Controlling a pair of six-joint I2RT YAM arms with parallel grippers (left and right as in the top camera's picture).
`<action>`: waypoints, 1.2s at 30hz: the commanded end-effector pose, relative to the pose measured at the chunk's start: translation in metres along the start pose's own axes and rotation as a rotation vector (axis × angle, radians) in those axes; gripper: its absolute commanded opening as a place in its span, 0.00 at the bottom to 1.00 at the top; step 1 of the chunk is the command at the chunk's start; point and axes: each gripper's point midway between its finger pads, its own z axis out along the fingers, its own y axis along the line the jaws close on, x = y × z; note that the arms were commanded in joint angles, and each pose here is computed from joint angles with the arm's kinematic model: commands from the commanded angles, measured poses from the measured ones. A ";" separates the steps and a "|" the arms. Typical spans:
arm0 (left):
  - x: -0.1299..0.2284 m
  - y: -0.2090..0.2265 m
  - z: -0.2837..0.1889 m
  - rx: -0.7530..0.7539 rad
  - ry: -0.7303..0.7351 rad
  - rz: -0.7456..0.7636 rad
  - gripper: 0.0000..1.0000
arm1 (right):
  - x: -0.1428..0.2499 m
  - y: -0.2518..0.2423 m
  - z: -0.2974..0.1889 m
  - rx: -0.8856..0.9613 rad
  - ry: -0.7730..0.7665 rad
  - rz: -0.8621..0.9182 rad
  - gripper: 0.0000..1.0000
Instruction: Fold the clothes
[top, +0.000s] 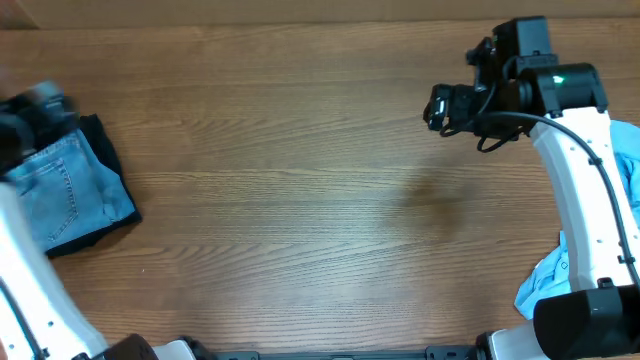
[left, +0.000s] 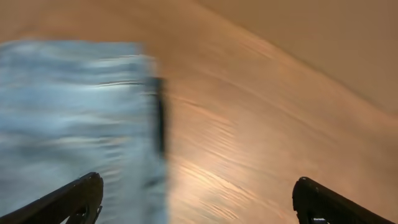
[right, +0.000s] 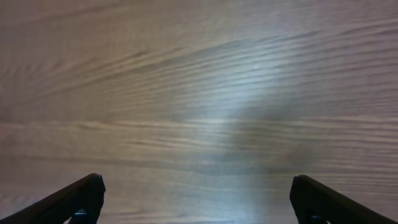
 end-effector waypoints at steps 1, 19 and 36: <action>0.031 -0.103 -0.002 0.195 0.062 0.291 1.00 | -0.025 0.001 -0.016 -0.023 -0.124 -0.008 1.00; 0.123 -0.111 -0.044 0.224 0.003 0.446 1.00 | 0.029 -0.033 -0.071 -0.001 -0.363 0.039 1.00; 0.239 -0.054 0.005 0.116 0.208 0.400 1.00 | 0.129 -0.058 -0.040 0.060 -0.286 0.065 1.00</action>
